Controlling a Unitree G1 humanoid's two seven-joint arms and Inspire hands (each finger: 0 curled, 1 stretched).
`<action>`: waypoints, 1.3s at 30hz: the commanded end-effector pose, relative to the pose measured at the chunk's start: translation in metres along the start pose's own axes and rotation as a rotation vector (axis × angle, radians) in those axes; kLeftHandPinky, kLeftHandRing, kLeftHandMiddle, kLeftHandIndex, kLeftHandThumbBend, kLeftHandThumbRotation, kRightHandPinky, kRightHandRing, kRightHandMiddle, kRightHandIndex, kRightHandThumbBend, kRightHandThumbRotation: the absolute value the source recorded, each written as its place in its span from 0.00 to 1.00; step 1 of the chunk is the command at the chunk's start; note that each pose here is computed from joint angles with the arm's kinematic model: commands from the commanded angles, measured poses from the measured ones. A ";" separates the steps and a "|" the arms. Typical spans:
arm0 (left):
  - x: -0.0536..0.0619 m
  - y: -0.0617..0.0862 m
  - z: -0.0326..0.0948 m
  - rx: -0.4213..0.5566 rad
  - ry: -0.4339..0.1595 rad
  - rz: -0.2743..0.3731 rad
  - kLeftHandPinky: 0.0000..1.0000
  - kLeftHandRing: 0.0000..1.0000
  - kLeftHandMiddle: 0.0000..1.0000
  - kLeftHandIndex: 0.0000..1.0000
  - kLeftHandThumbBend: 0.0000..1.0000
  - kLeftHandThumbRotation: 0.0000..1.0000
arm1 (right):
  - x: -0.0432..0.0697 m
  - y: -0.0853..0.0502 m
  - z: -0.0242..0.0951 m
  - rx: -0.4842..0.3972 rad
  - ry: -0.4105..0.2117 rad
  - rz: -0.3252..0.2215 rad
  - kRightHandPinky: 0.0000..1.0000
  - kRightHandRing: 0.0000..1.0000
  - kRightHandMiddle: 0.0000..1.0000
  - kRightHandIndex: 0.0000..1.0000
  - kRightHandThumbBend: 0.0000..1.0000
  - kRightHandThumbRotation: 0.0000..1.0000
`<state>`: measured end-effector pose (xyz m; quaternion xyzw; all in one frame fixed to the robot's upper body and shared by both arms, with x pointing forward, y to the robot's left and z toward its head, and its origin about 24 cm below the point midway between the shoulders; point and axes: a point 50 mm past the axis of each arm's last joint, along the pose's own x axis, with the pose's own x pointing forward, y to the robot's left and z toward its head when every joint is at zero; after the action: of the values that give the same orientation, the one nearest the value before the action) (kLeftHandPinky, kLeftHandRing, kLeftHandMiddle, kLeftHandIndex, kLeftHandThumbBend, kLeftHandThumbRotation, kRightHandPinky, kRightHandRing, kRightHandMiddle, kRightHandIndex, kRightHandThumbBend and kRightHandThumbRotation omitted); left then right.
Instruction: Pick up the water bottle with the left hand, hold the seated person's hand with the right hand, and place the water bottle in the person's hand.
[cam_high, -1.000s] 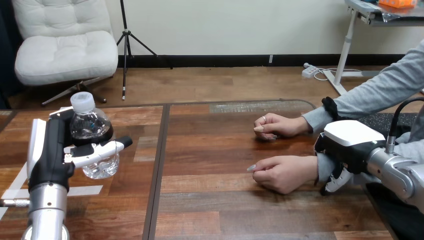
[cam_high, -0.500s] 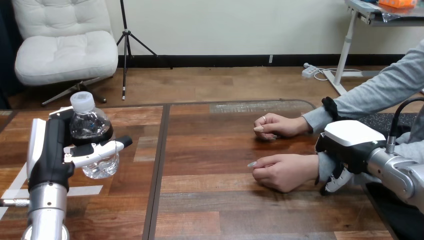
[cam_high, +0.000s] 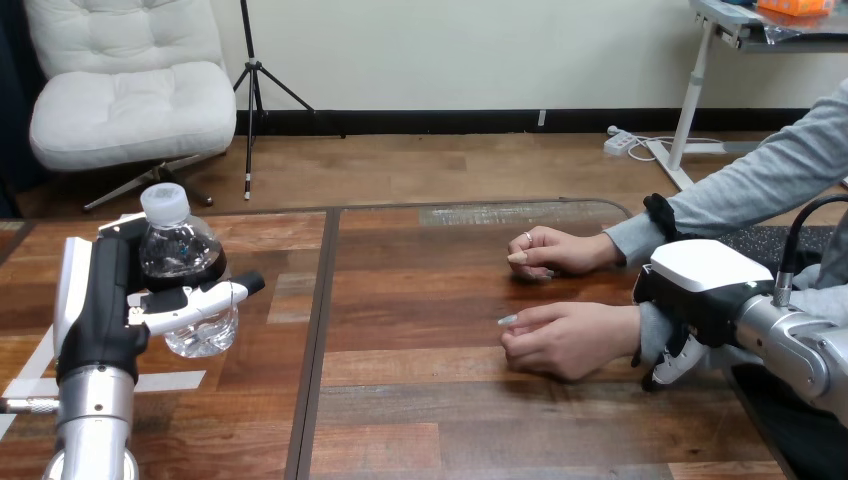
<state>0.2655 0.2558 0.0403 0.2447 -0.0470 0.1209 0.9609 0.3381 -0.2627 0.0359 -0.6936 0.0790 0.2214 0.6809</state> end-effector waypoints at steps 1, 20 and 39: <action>0.015 0.009 0.029 -0.019 -0.132 0.046 0.31 0.35 0.40 0.41 0.86 0.00 | 0.002 -0.014 0.000 0.009 0.002 -0.065 0.09 0.15 0.22 0.24 0.73 0.00; 0.015 0.009 0.029 -0.005 -0.132 0.043 0.30 0.34 0.39 0.41 0.87 0.00 | 0.001 -0.018 -0.003 0.017 0.011 -0.085 0.10 0.16 0.22 0.25 0.72 0.00; 0.015 0.009 0.028 -0.005 -0.131 0.043 0.30 0.34 0.39 0.41 0.87 0.00 | 0.000 -0.024 -0.005 0.053 0.013 -0.125 0.09 0.15 0.21 0.22 0.71 0.00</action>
<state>0.2655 0.2558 0.0403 0.2451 -0.0470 0.1207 0.9608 0.3379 -0.2635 0.0363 -0.6919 0.0770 0.2168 0.6843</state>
